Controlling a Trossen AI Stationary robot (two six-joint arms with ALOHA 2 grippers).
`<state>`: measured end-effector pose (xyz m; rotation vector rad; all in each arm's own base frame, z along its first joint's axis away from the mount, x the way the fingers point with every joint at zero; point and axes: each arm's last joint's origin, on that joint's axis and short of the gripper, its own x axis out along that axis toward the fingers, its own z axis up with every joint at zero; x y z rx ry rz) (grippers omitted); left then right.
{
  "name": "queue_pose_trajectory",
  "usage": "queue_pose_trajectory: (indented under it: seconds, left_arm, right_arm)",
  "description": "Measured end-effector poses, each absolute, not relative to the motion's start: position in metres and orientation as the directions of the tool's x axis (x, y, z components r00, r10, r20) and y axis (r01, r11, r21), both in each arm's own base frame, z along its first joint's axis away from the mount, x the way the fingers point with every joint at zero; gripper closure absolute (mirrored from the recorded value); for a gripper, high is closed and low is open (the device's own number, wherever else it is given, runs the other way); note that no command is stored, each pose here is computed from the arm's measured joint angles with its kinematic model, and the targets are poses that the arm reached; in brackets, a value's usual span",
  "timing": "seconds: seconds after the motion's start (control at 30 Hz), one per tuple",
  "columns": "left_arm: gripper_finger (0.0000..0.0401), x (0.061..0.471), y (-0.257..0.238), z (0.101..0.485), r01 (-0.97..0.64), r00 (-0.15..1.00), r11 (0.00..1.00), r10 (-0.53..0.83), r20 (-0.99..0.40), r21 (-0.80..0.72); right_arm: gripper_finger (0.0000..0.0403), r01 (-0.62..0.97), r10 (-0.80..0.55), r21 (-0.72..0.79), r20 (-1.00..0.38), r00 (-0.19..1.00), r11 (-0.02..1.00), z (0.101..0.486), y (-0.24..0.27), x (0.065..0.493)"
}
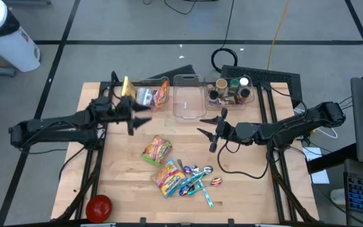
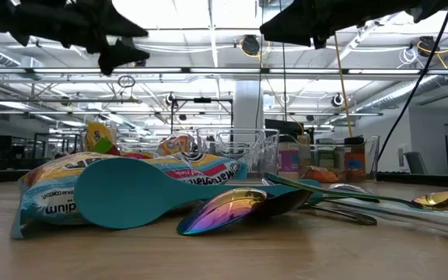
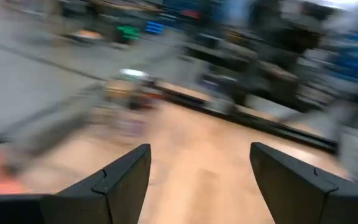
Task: Pick & Place Food Item
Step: Put the green noodle pack into the left transparent bin
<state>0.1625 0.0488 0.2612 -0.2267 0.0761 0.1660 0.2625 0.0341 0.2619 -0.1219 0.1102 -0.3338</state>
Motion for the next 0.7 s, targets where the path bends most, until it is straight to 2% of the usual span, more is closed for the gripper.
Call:
queue_pose_trajectory:
  seconds: [0.1,0.2,0.37,0.53,0.7]
  left_arm:
    - [0.0117,0.17,0.037,0.258,-0.035,0.994,0.971,0.008,-0.113,-0.236]
    - [0.0116,0.178,0.026,0.25,0.024,0.984,0.971,-0.065,-0.165,-0.237]
    - [0.012,0.192,0.009,0.225,0.029,0.933,0.972,-0.11,-0.342,-0.234]
    - [0.0119,0.196,-0.007,0.197,0.098,0.817,0.977,-0.188,-0.545,-0.189]
    - [0.0119,0.195,-0.019,0.189,0.136,0.766,0.968,-0.236,-0.597,-0.209]
  right_arm:
    - [0.0241,0.321,-0.333,-0.123,-0.088,0.939,0.939,0.262,0.034,0.263]
    - [0.0242,0.322,-0.333,-0.115,-0.088,0.939,0.94,0.262,0.034,0.263]
    - [0.024,0.322,-0.332,-0.114,-0.088,0.939,0.94,0.262,0.034,0.263]
    - [0.0243,0.322,-0.332,-0.115,-0.089,0.939,0.94,0.262,0.034,0.263]
    - [0.0241,0.321,-0.332,-0.118,-0.094,0.938,0.94,0.261,0.034,0.262]
